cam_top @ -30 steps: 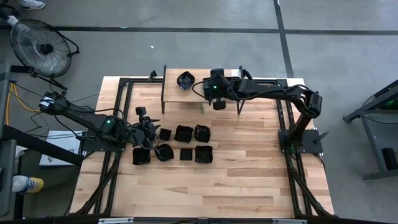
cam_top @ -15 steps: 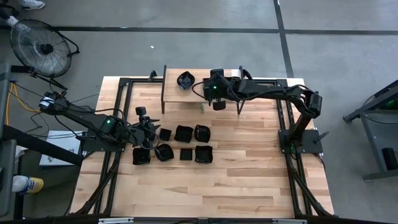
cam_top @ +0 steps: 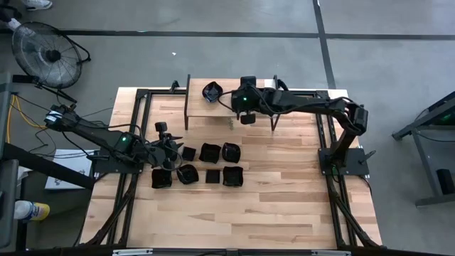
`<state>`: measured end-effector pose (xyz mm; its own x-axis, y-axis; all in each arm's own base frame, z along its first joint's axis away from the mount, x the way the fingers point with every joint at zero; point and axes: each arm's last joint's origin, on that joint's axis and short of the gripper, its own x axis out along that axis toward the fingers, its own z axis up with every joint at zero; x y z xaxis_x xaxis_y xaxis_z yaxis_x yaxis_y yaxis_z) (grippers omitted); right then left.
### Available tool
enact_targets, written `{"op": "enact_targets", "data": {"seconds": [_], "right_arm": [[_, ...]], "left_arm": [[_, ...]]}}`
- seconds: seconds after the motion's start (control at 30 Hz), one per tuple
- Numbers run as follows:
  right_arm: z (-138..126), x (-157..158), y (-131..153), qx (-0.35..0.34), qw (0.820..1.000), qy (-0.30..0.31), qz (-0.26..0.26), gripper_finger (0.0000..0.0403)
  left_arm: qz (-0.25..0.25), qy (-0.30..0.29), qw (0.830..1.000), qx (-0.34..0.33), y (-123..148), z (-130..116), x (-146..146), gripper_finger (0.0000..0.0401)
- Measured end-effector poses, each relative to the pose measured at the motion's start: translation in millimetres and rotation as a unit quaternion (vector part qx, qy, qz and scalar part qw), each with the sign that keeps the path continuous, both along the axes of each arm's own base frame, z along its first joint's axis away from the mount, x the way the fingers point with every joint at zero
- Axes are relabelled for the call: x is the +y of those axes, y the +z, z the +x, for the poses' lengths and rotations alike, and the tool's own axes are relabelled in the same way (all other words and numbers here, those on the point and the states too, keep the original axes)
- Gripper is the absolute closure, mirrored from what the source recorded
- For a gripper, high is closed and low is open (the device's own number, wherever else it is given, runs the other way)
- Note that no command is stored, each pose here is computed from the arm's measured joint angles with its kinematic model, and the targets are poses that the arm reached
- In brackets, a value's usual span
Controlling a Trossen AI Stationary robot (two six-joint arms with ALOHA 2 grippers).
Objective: Pick & Place Mini shaped plates
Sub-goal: Stack the square plate on top of the other square plate on the shelf, then stack the distorted square plate on top of the other distorted square plate on the shelf
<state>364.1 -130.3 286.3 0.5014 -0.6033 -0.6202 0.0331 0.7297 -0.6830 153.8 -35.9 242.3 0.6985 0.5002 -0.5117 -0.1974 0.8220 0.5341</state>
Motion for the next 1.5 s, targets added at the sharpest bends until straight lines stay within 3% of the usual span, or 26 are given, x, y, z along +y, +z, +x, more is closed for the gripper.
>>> {"op": "enact_targets", "data": {"seconds": [0.33, 0.47, 0.6, 0.8, 0.97, 1.5], "right_arm": [[6, 27, 32, 0.005, 1.000, 0.000, -0.016, 0.0288], [5, 44, 44, 0.001, 1.000, -0.004, 0.025, 0.0288], [3, 62, 48, 0.003, 0.994, 0.022, 0.105, 0.0288], [-2, 83, 41, 0.031, 0.975, 0.054, 0.213, 0.0288], [-5, 103, 38, 0.053, 0.960, 0.074, 0.266, 0.0288], [-5, 191, 0, 0.061, 0.942, 0.130, 0.305, 0.0288]], "left_arm": [[-0.001, 0.000, 1.000, 0.000, 0, 0, 0, 0.0298], [-0.005, -0.003, 1.000, 0.001, 0, 0, 0, 0.0298], [-0.006, -0.003, 1.000, 0.000, 0, 0, 0, 0.0298], [-0.014, -0.006, 1.000, 0.001, -1, 0, -1, 0.0298], [-0.014, -0.005, 1.000, 0.000, 0, 0, -1, 0.0298], [-0.017, -0.003, 1.000, -0.003, 0, 0, -1, 0.0298]]}}
